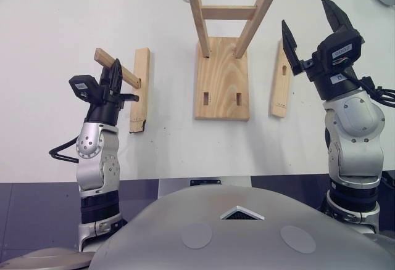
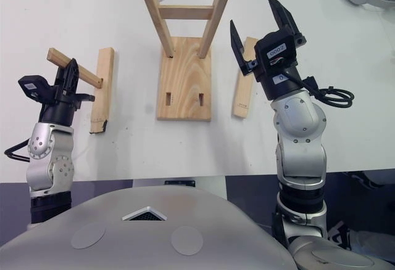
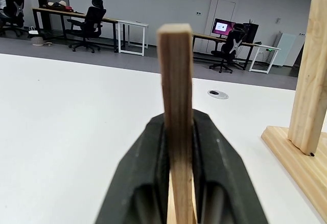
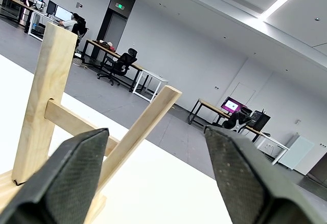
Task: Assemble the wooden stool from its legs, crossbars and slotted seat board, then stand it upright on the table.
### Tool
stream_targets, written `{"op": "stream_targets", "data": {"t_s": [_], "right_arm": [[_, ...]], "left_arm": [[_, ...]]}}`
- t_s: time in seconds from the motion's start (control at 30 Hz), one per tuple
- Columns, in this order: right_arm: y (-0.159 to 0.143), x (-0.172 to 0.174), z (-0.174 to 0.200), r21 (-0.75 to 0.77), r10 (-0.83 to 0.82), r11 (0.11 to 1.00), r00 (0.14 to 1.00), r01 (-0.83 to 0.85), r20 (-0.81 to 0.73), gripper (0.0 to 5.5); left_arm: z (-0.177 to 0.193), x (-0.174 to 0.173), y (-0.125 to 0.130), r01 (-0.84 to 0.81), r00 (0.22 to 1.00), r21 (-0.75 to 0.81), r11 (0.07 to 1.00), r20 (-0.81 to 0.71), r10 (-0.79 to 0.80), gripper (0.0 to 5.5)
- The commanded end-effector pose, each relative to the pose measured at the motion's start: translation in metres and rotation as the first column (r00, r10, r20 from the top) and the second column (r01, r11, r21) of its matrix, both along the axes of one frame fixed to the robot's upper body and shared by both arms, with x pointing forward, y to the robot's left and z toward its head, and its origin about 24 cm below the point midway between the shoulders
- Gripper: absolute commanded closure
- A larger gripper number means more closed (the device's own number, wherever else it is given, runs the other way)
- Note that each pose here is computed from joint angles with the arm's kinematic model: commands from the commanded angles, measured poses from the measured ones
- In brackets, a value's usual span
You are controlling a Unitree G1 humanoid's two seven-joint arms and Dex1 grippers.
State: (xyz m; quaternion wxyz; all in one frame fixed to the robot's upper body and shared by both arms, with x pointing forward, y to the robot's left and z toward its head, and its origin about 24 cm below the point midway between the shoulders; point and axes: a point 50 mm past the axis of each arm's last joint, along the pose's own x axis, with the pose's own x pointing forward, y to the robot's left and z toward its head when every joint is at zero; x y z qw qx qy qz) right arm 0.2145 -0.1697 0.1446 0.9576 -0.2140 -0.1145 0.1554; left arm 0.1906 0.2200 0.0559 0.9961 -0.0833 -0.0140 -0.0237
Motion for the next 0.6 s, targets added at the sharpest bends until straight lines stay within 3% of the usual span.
{"op": "stream_targets", "data": {"t_s": [0.03,0.23,0.6], "right_arm": [[0.002,0.0,-0.001,0.005,0.012,1.0,1.0,-0.012,-0.009,2.05],[0.004,-0.002,-0.003,0.006,0.012,1.0,1.0,-0.012,-0.015,2.05],[0.003,-0.004,-0.006,0.005,0.009,1.0,1.0,-0.008,-0.027,2.05]], "left_arm": [[0.011,0.004,-0.003,-0.008,1.0,-0.01,1.0,0.029,0.009,5.1],[0.024,0.007,-0.008,-0.014,0.999,-0.058,0.998,0.048,0.016,5.1],[0.006,0.001,-0.006,-0.052,0.999,-0.033,0.998,-0.016,0.052,5.1]]}}
